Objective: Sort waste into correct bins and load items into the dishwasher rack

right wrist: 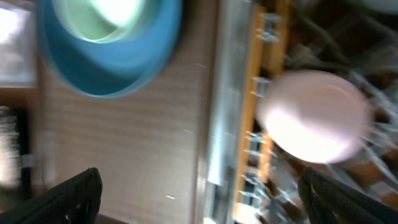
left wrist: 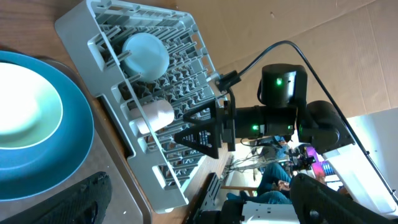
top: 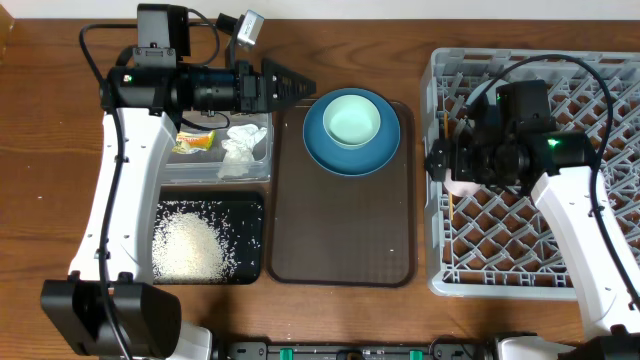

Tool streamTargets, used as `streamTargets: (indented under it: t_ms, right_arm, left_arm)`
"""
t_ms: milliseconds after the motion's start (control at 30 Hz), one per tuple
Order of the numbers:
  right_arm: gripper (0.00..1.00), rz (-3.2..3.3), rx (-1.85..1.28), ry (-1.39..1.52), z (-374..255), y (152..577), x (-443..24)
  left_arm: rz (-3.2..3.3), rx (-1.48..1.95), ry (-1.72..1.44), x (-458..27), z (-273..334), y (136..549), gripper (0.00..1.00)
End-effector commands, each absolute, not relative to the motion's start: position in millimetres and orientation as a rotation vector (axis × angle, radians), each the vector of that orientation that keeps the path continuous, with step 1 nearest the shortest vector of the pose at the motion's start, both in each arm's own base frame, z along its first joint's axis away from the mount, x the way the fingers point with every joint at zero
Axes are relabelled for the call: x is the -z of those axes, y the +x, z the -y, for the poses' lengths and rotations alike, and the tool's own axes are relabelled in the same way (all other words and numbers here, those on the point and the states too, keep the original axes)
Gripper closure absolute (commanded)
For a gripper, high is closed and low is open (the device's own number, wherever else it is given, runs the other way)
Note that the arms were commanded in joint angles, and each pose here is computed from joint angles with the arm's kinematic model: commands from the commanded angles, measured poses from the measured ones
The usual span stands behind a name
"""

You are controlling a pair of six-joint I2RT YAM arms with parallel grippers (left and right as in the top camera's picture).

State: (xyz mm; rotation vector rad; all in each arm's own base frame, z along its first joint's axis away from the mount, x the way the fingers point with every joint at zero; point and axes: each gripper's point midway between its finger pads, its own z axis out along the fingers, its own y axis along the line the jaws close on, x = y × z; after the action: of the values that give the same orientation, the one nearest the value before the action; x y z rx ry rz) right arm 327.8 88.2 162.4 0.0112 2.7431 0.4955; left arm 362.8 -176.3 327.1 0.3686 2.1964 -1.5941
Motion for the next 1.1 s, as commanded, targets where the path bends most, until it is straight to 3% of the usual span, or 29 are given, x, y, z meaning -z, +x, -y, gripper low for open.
streamTargets:
  t_ms: [0, 67, 100, 167, 233, 300, 433, 533, 633, 800, 933, 1067]
  right_arm:
    - [0.13, -2.677, -0.759, -0.042, -117, 329, -177]
    - [0.48, -2.625, -0.811, -0.079, -126, 335, -185]
    - [0.56, -2.606, -0.821, -0.081, -129, 338, -188]
    - [0.69, -2.577, -0.831, -0.079, -135, 344, -192]
    - [0.7, -2.552, -0.838, -0.094, -141, 347, -196]
    - [0.68, -2.532, -0.841, -0.116, -146, 350, -198]
    - [0.49, -2.486, -0.825, -0.151, -152, 357, -204]
    - [0.43, -2.452, -0.836, -0.141, -156, 363, -210]
    - [0.28, -2.442, -0.845, -0.118, -156, 366, -212]
    - [0.23, -2.467, -0.793, -0.095, -150, 366, -206]
    - [0.15, -2.515, -0.666, -0.044, -134, 366, -195]
    - [0.14, -2.538, -0.612, -0.034, -127, 364, -190]
  left_arm:
    - [-2.184, 1.589, 0.383, -328, 175, 364, 0.06]
    - [-2.184, 1.589, 0.383, -328, 175, 364, 0.06]
    - [-2.184, 1.59, 0.382, -328, 175, 364, 0.06]
    - [-2.184, 1.589, 0.383, -328, 175, 364, 0.06]
    - [-2.184, 1.589, 0.383, -328, 175, 364, 0.06]
    - [-2.184, 1.589, 0.383, -328, 175, 364, 0.06]
    - [-2.184, 1.589, 0.383, -328, 175, 364, 0.06]
    - [-2.184, 1.589, 0.383, -328, 175, 364, 0.06]
    - [-2.184, 1.589, 0.383, -328, 175, 364, 0.06]
    - [-2.183, 1.591, 0.383, -329, 175, 363, 0.06]
    - [-2.213, 1.524, 0.36, -321, 172, 370, 0.06]
    - [-2.242, 1.426, 0.339, -315, 175, 380, 0.06]
